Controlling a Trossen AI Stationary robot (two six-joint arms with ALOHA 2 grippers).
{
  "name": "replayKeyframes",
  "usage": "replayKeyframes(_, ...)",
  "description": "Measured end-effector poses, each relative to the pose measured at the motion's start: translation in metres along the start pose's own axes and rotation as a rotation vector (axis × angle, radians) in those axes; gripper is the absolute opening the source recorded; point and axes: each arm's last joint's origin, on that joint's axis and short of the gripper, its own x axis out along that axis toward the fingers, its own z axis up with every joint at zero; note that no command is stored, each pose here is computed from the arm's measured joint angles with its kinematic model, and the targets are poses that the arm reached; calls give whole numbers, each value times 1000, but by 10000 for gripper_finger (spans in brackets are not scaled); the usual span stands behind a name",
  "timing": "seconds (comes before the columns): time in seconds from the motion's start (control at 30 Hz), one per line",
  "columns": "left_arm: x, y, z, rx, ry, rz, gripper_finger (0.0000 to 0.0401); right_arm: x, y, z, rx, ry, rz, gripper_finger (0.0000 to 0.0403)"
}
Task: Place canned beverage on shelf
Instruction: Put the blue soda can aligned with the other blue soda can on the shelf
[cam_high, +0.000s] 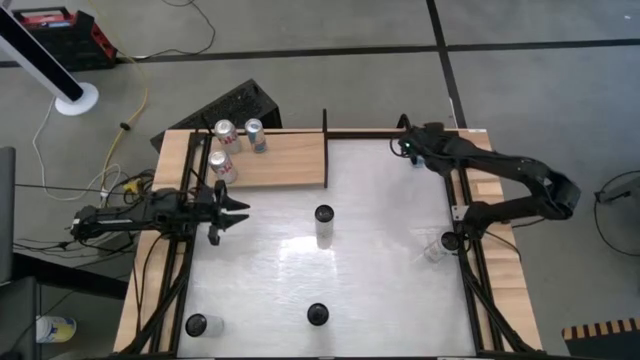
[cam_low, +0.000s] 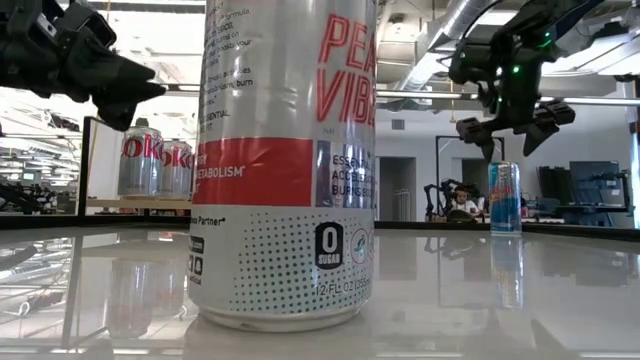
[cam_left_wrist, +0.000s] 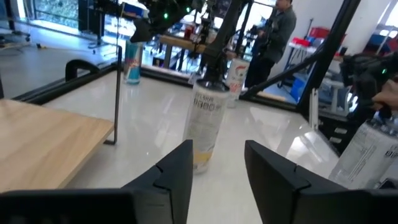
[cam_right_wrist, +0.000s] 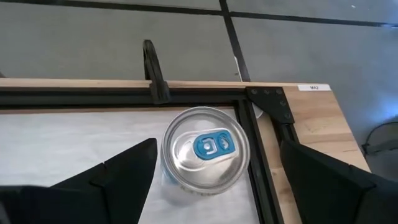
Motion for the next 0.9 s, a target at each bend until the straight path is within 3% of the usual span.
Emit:
replayKeyframes(0.43, 0, 2, -8, 4, 80, 32, 135, 25, 14, -7, -66, 99, -12, 359)
replayKeyframes(0.73, -1, 3, -12, 5, 119, 40, 135, 29, 15, -6, -88, 106, -11, 289)
replayKeyframes(0.9, -1, 3, -13, 4, 134, 44, 135, 25, 15, -6, -115, 105, 6, 275)
